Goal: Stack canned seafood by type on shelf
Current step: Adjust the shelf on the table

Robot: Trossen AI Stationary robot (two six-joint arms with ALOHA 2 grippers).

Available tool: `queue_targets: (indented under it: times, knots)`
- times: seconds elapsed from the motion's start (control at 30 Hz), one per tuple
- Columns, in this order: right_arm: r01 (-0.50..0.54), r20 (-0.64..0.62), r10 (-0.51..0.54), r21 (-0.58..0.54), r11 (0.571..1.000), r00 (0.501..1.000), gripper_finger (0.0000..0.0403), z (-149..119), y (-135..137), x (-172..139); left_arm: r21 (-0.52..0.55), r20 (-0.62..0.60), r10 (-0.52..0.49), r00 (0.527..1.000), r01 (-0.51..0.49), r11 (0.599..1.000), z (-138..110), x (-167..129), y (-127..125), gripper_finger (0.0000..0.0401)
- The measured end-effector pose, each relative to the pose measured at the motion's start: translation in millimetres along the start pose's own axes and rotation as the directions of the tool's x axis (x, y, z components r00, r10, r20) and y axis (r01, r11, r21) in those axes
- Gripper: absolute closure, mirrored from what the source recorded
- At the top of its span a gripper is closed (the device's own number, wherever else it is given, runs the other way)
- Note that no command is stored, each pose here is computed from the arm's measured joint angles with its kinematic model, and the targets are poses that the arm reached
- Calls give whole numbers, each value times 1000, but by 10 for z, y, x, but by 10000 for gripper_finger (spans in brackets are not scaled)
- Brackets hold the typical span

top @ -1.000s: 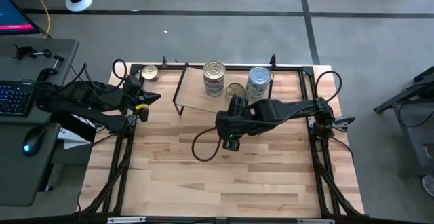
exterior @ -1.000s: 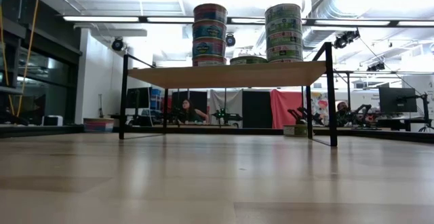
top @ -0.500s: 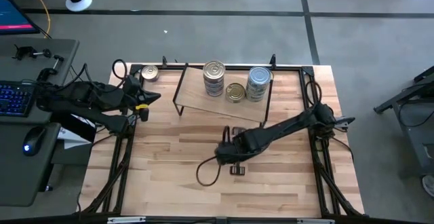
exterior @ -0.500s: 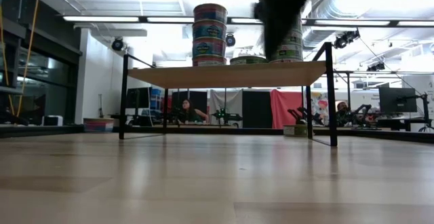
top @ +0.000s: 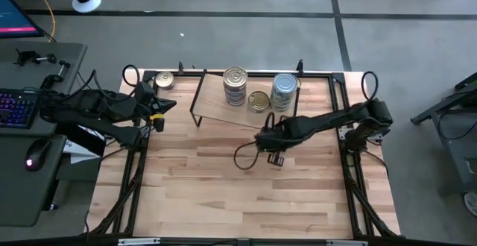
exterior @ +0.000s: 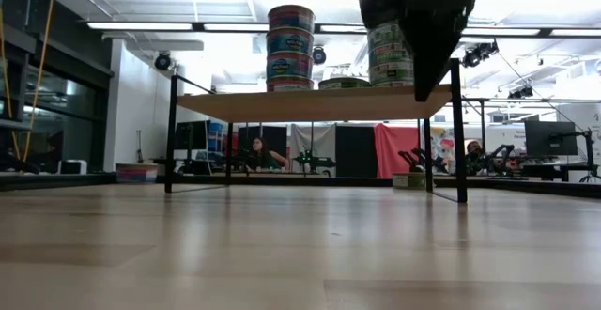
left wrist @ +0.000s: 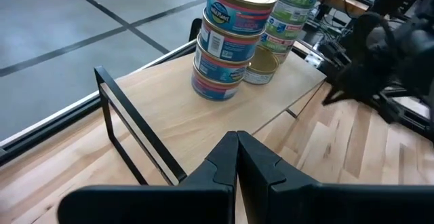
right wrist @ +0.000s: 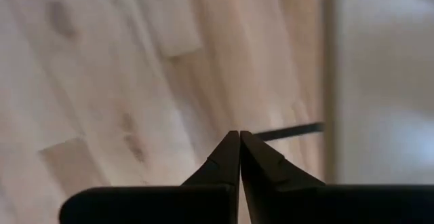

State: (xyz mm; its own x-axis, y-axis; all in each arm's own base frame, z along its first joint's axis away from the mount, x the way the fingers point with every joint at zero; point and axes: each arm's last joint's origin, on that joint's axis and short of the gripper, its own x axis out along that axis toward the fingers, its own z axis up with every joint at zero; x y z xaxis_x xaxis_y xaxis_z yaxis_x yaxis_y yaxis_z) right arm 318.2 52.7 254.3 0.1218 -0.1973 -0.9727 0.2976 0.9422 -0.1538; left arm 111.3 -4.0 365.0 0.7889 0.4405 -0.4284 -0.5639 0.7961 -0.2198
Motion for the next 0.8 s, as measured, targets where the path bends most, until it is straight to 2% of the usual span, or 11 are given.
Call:
queue_targets:
  times: [0.23, 0.57, 0.7, 0.8]
  knots:
    - [49, -15, -49, 21, 999, 999, 403, -62, -249, 48, 71, 1, 8, 1000, -8, 997, 0, 10, -6, 401]
    - [101, -57, -104, -44, 994, 993, 403, -43, -468, 102, 41, -27, 95, 995, -94, 995, 9, 151, 3, 401]
    - [156, -104, -161, -61, 986, 981, 403, -71, -573, 107, 1, -93, 191, 977, -192, 981, -18, 263, 67, 401]
    - [186, -135, -196, -83, 979, 971, 403, -89, -650, 108, 17, -179, 265, 948, -266, 964, -51, 369, 137, 401]
